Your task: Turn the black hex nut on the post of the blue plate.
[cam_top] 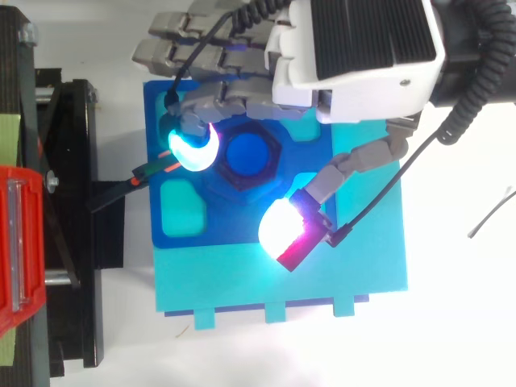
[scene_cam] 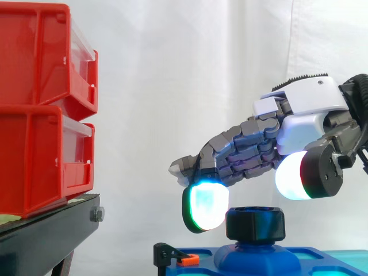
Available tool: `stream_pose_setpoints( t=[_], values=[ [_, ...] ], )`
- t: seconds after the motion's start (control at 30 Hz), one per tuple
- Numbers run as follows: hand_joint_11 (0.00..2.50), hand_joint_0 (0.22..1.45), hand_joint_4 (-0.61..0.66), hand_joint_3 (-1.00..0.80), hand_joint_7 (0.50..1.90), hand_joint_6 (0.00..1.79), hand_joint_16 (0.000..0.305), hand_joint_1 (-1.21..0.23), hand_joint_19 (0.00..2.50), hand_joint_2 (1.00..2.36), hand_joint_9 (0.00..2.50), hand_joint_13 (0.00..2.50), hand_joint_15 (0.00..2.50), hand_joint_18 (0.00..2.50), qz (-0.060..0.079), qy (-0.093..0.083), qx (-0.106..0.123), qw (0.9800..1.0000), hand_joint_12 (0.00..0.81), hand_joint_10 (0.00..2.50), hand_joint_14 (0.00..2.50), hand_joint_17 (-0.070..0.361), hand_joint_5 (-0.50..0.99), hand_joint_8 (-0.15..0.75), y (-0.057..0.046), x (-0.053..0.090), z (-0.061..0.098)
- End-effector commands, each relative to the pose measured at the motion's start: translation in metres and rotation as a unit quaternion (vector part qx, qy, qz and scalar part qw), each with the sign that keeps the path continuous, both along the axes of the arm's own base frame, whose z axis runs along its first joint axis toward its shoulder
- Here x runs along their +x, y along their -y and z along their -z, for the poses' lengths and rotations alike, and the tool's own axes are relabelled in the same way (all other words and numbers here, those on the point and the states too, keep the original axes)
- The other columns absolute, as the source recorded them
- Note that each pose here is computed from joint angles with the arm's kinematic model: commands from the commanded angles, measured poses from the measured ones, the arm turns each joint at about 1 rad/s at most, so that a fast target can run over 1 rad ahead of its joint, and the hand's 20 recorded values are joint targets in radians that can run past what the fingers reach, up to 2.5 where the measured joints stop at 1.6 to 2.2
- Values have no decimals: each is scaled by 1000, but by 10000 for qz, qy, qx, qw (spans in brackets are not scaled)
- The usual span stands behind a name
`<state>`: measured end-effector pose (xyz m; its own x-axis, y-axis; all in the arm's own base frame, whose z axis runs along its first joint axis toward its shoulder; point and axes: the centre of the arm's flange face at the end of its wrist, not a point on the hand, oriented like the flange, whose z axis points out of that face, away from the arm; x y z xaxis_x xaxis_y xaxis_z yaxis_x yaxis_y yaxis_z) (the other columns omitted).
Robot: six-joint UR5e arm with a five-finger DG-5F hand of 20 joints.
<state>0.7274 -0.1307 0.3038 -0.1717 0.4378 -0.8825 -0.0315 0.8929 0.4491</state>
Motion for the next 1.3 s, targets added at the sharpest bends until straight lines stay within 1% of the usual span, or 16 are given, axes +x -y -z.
stream_pose_setpoints(
  t=[0.0,0.37,0.57,0.6,0.63,0.7,0.73,0.93,1.03,1.07,1.17,1.2,1.27],
  values=[
    [0,357,267,-500,1005,503,56,-603,0,1000,0,22,0,0,-4,-24,3,10000,395,0,0,126,-252,218,2,-1,1],
    [0,362,266,-500,1006,503,56,-585,0,1000,0,25,0,0,26,-24,4,10000,392,0,0,125,-252,215,7,-2,0],
    [0,368,262,-500,1005,503,55,-583,0,1000,0,25,0,0,-42,-16,18,10000,390,0,0,124,-252,213,10,-3,-1],
    [0,369,262,-500,1005,503,55,-580,0,1000,0,25,0,0,-42,-24,18,10000,389,0,0,124,-252,213,10,-3,-1],
    [0,368,263,-500,1006,503,55,-575,0,1000,0,25,0,0,-34,-16,20,10000,389,0,0,124,-252,213,13,-4,-1],
    [0,370,262,-500,1005,503,55,-576,0,1000,0,25,0,0,-41,-16,21,10000,388,0,0,124,-252,212,12,-4,-1],
    [0,371,261,-500,1005,503,55,-578,0,1000,0,26,0,0,-41,-16,24,10000,387,0,0,123,-252,211,14,-4,-1],
    [0,373,257,-500,1005,503,55,-577,0,1000,0,26,0,0,-34,-45,22,10000,387,0,0,123,-252,211,19,-6,0],
    [0,373,259,-500,1005,503,54,-579,0,1000,0,26,0,0,-52,-74,12,10000,386,0,0,122,-252,211,20,-7,1],
    [0,373,259,-500,1005,503,54,-577,0,1000,0,26,0,0,-52,-59,11,10000,386,0,0,122,-252,211,20,-7,-1],
    [0,375,259,-500,1005,503,54,-574,0,1000,0,27,0,0,-36,-105,15,9999,385,0,0,122,-252,210,23,-8,1],
    [0,375,262,-500,1005,503,54,-575,0,1000,0,28,0,0,-44,-105,15,9999,385,0,0,122,-252,210,22,-8,1],
    [0,377,258,-500,1004,503,54,-572,0,1000,0,27,0,0,-36,-112,15,9999,384,0,0,122,-252,209,23,-9,1]
  ],
)
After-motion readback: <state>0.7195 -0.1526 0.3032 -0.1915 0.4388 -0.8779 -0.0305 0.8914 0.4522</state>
